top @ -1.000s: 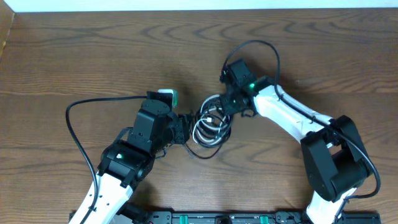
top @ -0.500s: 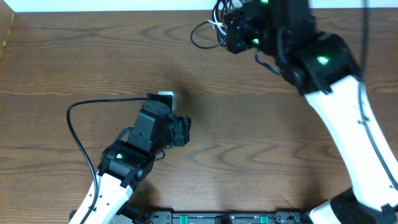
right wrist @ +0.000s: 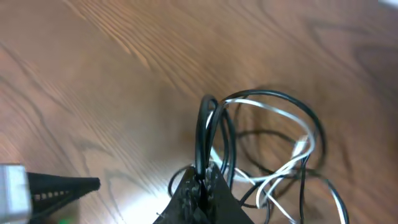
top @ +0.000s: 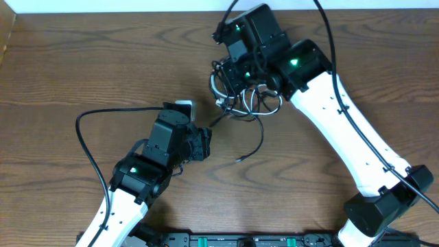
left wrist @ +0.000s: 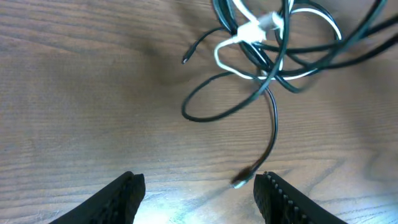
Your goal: Untangle cables
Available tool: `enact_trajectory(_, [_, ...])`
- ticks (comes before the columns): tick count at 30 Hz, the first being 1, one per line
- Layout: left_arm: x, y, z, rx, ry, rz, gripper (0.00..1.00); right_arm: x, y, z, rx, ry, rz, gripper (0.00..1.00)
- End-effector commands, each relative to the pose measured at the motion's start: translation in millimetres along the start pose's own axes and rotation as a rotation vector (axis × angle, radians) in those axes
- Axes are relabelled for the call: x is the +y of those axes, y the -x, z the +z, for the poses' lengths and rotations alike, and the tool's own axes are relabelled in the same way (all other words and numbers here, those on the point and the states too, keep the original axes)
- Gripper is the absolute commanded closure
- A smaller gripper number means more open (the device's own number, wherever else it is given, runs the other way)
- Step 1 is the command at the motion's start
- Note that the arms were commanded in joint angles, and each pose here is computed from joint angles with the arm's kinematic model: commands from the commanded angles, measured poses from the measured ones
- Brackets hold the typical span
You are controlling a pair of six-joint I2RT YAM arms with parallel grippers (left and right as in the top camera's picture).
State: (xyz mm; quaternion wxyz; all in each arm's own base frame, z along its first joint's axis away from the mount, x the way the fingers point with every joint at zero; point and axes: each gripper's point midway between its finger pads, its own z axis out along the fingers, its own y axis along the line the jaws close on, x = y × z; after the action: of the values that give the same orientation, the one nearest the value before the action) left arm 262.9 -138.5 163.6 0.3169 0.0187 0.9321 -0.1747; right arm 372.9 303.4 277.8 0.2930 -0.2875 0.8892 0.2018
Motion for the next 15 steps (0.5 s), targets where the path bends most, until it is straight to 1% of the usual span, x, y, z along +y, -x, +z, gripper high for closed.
enact_trajectory(1, [0, 6, -2, -0.018, 0.008, -0.004, 0.38, 13, 43, -49, -0.167, 0.027, -0.077, 0.96])
enact_trajectory(2, [0, 7, -2, -0.018, 0.008, -0.004, 0.38, 15, 48, -55, -0.189, 0.033, -0.082, 0.94])
enact_trajectory(3, [0, 7, -2, -0.018, 0.008, -0.004, 0.38, 19, 54, -61, -0.209, 0.043, -0.088, 0.85])
enact_trajectory(4, [0, 7, -2, -0.018, 0.008, -0.004, 0.38, 23, 58, -66, -0.227, 0.062, -0.096, 0.58])
enact_trajectory(7, [0, 7, -2, -0.018, 0.008, -0.004, 0.38, 26, 56, -66, -0.219, 0.076, -0.128, 0.12])
enact_trajectory(8, [0, 7, -2, -0.018, 0.008, -0.004, 0.38, 21, 51, -62, -0.197, 0.054, -0.124, 0.01])
enact_trajectory(10, [0, 7, -2, -0.018, 0.008, -0.004, 0.38, 4, 36, -52, -0.133, -0.034, -0.102, 0.01])
enact_trajectory(11, [0, 6, -2, -0.018, 0.008, -0.004, 0.38, -19, 17, -40, -0.053, -0.146, -0.059, 0.01])
enact_trajectory(13, [0, 7, -2, -0.018, 0.008, -0.004, 0.38, -46, -6, -27, 0.037, -0.278, 0.021, 0.01])
enact_trajectory(15, [0, 7, -2, -0.018, 0.008, -0.004, 0.38, -65, -31, -11, 0.124, -0.362, 0.064, 0.01])
